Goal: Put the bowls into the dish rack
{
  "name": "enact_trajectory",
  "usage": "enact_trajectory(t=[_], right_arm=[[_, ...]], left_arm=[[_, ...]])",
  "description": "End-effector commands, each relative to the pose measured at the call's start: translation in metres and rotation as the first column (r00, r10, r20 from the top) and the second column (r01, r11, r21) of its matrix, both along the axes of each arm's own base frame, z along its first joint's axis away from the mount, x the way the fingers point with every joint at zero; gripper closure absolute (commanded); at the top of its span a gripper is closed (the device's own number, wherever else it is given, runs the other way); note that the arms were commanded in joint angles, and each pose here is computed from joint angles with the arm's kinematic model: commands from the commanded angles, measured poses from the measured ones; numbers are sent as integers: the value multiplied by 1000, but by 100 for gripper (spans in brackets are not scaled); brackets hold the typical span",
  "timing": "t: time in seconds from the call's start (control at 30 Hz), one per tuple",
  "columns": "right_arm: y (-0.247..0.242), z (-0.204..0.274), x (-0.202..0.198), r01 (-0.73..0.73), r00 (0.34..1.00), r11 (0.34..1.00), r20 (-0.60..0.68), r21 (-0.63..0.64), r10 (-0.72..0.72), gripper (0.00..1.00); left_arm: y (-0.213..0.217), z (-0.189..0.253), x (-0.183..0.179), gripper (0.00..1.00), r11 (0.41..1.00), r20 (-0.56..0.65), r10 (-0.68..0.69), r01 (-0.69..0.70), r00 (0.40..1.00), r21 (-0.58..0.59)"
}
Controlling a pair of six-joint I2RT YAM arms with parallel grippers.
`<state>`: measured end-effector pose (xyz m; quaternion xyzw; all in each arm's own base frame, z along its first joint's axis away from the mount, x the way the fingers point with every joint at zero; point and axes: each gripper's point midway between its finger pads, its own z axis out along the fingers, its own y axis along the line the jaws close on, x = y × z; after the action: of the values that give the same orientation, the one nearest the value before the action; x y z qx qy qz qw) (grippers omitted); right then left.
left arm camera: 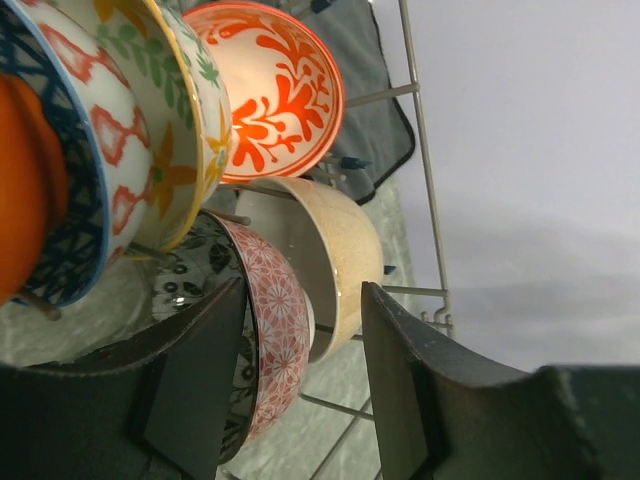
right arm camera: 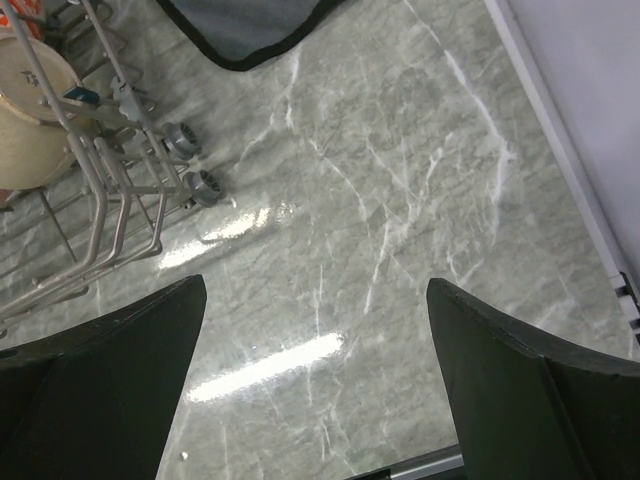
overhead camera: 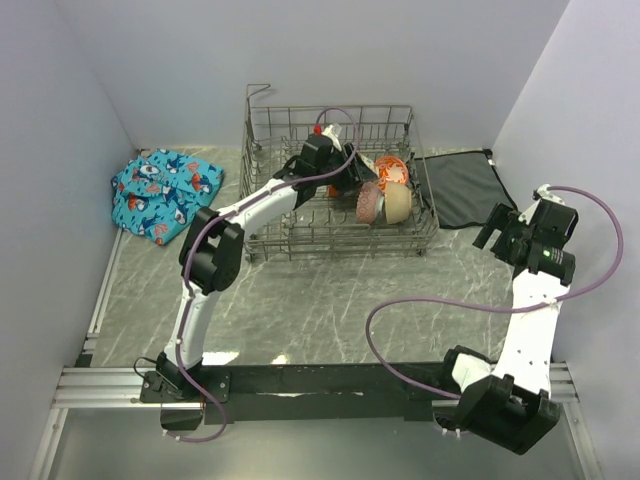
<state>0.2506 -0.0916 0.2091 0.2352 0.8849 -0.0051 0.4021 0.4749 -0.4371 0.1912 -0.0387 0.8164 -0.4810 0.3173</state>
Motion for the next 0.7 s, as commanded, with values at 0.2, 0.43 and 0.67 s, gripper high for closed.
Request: enact_trajectory(t=[0.2, 0.43, 0.67], right_arm=[[10, 31, 36, -107, 989, 994, 101, 15, 105, 0], [72, 71, 84, -361, 912, 925, 162, -122, 377, 0], [68, 109, 168, -291, 918, 951, 247, -107, 309, 32]], left_arm=[[20, 71, 14, 45, 995, 259, 39, -62, 965, 79], [60, 92, 22, 45, 983, 301, 114, -152, 947, 107], [150, 140, 23, 46, 969, 394, 159, -220, 905, 116]])
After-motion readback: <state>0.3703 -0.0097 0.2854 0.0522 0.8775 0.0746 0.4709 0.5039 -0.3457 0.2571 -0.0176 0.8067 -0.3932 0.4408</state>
